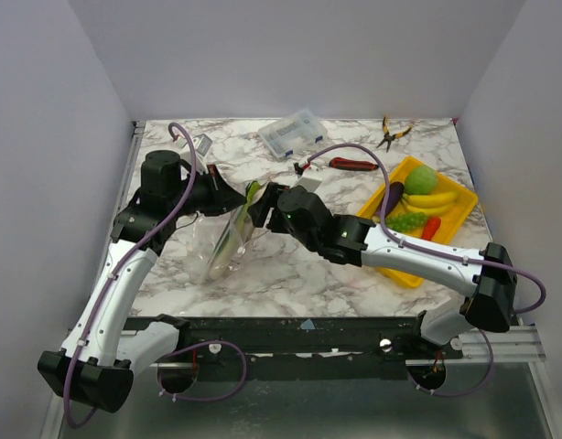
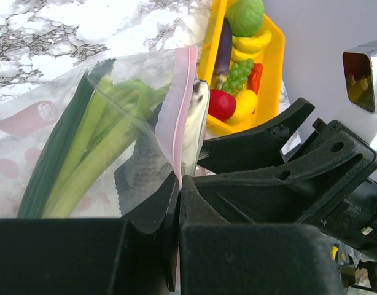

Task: Place the food in the zip-top bag and seal the zipper
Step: Place the fake fish in the zipper food storage bag.

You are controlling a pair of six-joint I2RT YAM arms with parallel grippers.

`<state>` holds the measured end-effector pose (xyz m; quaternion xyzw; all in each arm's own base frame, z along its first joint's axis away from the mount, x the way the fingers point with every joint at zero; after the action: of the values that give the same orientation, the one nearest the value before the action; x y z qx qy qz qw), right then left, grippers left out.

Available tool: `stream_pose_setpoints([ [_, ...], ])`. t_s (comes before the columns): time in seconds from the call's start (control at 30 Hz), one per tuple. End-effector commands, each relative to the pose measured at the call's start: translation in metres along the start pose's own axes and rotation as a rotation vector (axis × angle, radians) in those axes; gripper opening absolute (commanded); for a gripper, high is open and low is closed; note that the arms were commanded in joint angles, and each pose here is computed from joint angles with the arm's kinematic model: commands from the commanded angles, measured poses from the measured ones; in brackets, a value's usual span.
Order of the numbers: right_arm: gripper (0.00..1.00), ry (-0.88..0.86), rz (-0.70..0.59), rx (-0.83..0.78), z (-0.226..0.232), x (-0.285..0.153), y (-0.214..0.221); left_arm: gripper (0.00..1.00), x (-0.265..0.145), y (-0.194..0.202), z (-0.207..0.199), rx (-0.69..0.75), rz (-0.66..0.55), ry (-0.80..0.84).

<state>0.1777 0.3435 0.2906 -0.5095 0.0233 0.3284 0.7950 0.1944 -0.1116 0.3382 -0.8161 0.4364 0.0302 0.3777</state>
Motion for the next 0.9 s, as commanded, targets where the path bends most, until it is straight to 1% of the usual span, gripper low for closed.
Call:
stream_pose_setpoints([
  [0.0,0.67,0.025,-0.047,-0.041,0.002,0.006,-0.006,0.00,-0.018,-0.007,-0.020,0.044,-0.056,0.053],
  [0.07,0.65,0.006,-0.057,-0.042,0.006,0.010,-0.008,0.00,-0.020,-0.007,-0.022,0.044,-0.056,0.057],
  [0.17,0.53,-0.032,-0.062,-0.033,0.013,0.013,-0.010,0.00,-0.022,-0.007,-0.023,0.044,-0.060,0.058],
  [0.3,0.45,-0.067,-0.096,0.002,0.020,0.015,-0.014,0.00,-0.023,-0.007,-0.024,0.042,-0.063,0.062],
  [0.33,0.41,-0.065,-0.113,0.004,0.021,0.016,-0.016,0.00,-0.023,-0.007,-0.024,0.040,-0.062,0.063],
  [0.47,0.14,-0.037,-0.210,0.014,0.018,0.015,-0.027,0.00,-0.025,-0.006,-0.025,0.041,-0.067,0.063],
  [0.53,0.03,-0.028,-0.262,0.012,0.018,0.013,-0.033,0.00,-0.026,-0.007,-0.025,0.044,-0.074,0.054],
  [0.57,0.00,-0.021,-0.286,0.004,0.016,0.012,-0.037,0.00,-0.027,-0.007,-0.025,0.044,-0.076,0.048],
  [0.7,0.00,-0.010,-0.369,-0.021,0.014,0.009,-0.046,0.00,-0.027,-0.006,-0.023,0.042,-0.083,0.031],
  [0.77,0.00,-0.033,-0.395,-0.038,0.015,0.010,-0.047,0.00,-0.026,-0.007,-0.023,0.031,-0.091,0.021],
  [0.87,0.00,-0.128,-0.400,-0.106,0.020,0.013,-0.038,0.00,-0.027,-0.010,-0.025,0.007,-0.116,0.003],
])
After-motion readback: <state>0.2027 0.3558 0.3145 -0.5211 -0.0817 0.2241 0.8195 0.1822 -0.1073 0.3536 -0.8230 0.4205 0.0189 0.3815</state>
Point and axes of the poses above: each gripper's point midway between its finger pads, its own x axis out along the fingers, its own z axis along the line the jaws close on, y = z × x, the point moved 10 cm from there along -x, back along the fingers, and after that the axes turned 7 degrees about -x, right-handed, at the moved point
